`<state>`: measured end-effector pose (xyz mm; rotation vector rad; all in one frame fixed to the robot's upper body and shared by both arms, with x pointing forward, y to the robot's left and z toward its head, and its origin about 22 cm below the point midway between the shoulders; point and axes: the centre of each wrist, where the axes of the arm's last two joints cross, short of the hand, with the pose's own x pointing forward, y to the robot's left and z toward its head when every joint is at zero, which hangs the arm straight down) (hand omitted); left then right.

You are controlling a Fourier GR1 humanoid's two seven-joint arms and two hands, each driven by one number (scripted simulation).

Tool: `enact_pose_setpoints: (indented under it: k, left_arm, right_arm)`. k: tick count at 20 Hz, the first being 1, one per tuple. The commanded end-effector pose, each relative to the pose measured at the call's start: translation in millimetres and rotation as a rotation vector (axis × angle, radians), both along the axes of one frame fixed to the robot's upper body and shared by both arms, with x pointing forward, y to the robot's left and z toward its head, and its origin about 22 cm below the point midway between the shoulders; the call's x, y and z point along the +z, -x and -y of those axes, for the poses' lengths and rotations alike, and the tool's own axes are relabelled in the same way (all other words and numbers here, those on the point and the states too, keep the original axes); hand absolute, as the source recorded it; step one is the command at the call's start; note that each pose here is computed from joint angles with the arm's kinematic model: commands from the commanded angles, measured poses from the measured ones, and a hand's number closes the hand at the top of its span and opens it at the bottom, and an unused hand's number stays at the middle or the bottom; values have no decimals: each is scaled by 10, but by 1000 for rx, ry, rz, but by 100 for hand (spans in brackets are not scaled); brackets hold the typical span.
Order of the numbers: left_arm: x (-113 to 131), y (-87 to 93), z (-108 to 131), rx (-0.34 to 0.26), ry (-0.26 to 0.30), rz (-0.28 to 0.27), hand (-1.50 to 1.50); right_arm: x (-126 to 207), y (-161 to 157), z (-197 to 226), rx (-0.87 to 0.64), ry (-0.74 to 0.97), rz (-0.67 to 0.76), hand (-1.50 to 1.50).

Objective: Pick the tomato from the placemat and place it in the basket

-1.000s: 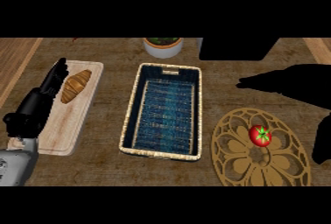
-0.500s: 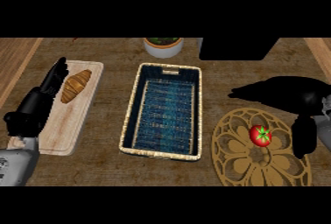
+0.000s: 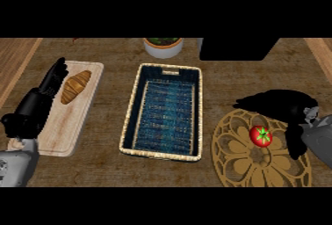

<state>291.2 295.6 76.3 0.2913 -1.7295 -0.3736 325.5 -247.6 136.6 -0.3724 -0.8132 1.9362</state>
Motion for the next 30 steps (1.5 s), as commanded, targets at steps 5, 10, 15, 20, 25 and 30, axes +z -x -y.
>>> enact_pose_setpoints:
  k: [5, 10, 15, 20, 25, 30]
  left_arm:
    - [-78, 4, 9, -14, -2, -32, 0]
    - [2, 59, 69, 2, -9, -1, 0]
    - [55, 180, 143, 8, -9, 11, 0]
    - [-187, 317, 124, 14, -4, -2, 0]
    - [-107, 167, 85, -2, 1, -17, 0]
    - [60, 106, 67, 19, -10, -3, 0]
  right_arm:
    - [-187, -130, 181, 6, -9, 17, -150]
    - [-483, -48, 115, 25, -50, 49, -150]
    - [-492, -5, 28, 3, -50, 53, -150]
    - [-692, 134, 121, -9, -54, 46, -150]
    - [-776, 32, 307, -13, -64, 31, -150]
    - [-1040, 63, 385, -26, -46, 32, -150]
